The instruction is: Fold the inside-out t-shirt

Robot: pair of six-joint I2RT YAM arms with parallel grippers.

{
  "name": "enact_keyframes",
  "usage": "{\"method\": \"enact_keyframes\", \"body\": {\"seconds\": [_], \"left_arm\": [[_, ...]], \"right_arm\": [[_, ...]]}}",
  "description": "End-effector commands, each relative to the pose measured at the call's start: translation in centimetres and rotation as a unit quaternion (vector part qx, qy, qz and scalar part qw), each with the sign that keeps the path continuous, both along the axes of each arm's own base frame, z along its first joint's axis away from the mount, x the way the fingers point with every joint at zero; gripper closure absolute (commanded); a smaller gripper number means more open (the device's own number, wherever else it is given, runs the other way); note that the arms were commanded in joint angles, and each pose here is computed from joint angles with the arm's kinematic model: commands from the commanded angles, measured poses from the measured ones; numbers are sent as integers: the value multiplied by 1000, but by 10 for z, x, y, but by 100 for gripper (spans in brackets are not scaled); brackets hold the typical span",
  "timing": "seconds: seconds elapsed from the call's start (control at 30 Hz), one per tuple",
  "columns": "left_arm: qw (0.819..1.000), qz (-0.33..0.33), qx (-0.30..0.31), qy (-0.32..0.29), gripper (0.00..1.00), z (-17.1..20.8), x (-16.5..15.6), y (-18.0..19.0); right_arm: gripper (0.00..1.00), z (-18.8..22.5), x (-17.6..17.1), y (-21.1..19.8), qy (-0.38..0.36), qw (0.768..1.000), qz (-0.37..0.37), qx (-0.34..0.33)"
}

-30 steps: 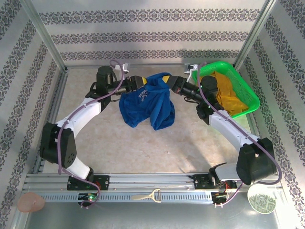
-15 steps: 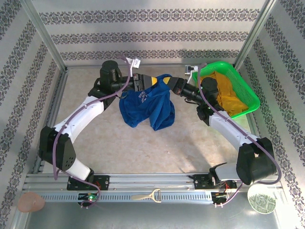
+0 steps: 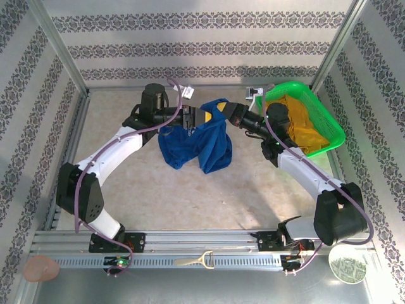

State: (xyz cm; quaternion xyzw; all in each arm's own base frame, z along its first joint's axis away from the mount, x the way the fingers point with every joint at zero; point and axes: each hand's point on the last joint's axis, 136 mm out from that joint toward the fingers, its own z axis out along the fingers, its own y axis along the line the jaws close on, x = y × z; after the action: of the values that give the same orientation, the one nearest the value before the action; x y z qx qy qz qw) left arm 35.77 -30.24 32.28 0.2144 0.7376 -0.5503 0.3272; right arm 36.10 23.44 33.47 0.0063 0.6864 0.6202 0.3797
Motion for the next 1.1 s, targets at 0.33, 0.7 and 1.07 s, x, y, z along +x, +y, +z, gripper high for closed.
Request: {"method": "enact_keyframes", "body": {"seconds": [0.33,0.7,1.07], "left_arm": [[999,-30,11,-23,61,-3,-18,-13],[996,45,65,-44,61,-34,24,-3],[993,54,95,-40,47,-57,28,6]], "right_arm": [[100,12,-1,-2,-16,1000,-8,2],[100,14,-5,-3,-19,1000,-7,0],[100,15,-8,-4,-19,1000,-7,-1]]}}
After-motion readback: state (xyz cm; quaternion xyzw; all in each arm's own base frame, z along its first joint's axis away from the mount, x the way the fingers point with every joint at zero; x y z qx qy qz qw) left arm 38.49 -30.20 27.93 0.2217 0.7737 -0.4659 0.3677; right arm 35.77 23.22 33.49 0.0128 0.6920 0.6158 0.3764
